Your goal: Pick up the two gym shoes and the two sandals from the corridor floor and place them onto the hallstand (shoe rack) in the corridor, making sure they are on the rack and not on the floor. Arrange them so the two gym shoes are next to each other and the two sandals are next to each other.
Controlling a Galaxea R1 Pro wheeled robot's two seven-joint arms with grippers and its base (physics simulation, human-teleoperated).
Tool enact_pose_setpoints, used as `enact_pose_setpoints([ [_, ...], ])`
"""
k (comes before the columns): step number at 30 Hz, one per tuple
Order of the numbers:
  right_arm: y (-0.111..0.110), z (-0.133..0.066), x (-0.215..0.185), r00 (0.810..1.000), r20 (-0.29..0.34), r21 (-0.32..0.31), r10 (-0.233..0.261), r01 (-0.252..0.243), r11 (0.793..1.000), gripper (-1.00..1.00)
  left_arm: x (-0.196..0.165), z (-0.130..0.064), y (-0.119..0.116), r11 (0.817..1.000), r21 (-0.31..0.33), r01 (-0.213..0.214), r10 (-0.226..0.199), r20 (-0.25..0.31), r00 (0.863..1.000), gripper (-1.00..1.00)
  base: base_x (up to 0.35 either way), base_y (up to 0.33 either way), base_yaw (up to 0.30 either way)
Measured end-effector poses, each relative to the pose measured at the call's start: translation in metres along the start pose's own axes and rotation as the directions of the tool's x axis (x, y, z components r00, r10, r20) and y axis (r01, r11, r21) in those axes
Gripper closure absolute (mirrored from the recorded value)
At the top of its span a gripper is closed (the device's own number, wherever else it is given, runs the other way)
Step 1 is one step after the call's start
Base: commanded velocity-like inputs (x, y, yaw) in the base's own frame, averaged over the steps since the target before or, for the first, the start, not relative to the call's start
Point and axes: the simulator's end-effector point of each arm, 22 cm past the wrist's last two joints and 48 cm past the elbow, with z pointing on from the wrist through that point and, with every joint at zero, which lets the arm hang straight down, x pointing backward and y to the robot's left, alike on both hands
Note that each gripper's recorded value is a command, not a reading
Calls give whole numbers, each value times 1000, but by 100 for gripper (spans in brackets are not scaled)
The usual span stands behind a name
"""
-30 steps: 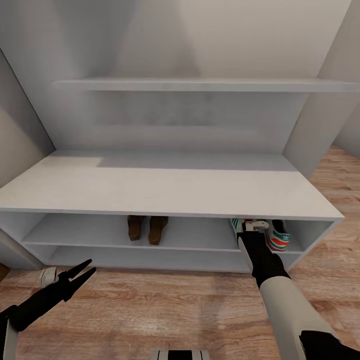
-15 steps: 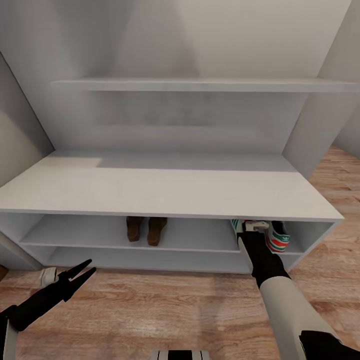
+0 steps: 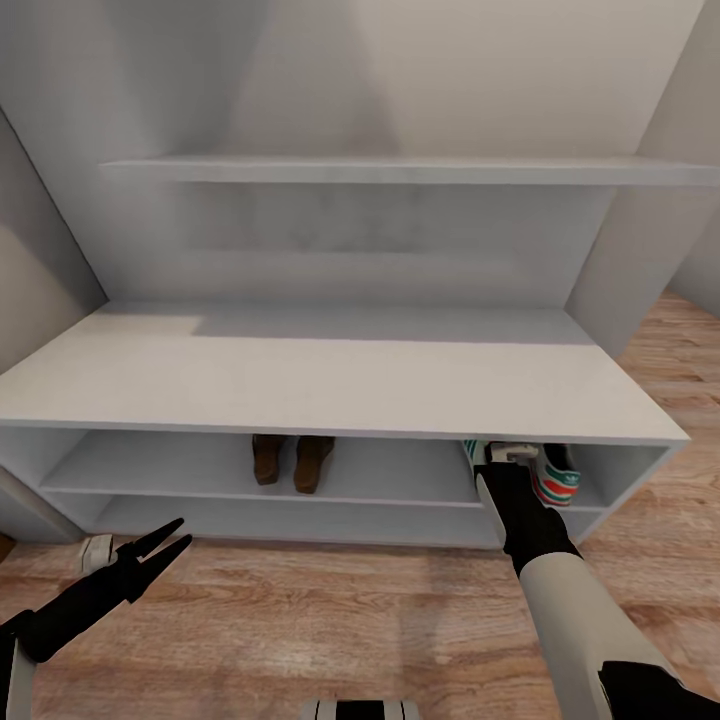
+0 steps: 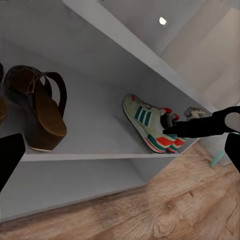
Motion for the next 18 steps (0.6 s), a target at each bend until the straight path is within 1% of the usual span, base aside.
enact_pose_setpoints([
  [18,0,0,1,1000,-2,0,-1,1,1000,100,0,0,0,1000,0,0,0,0,1000,-100,8,0,0],
])
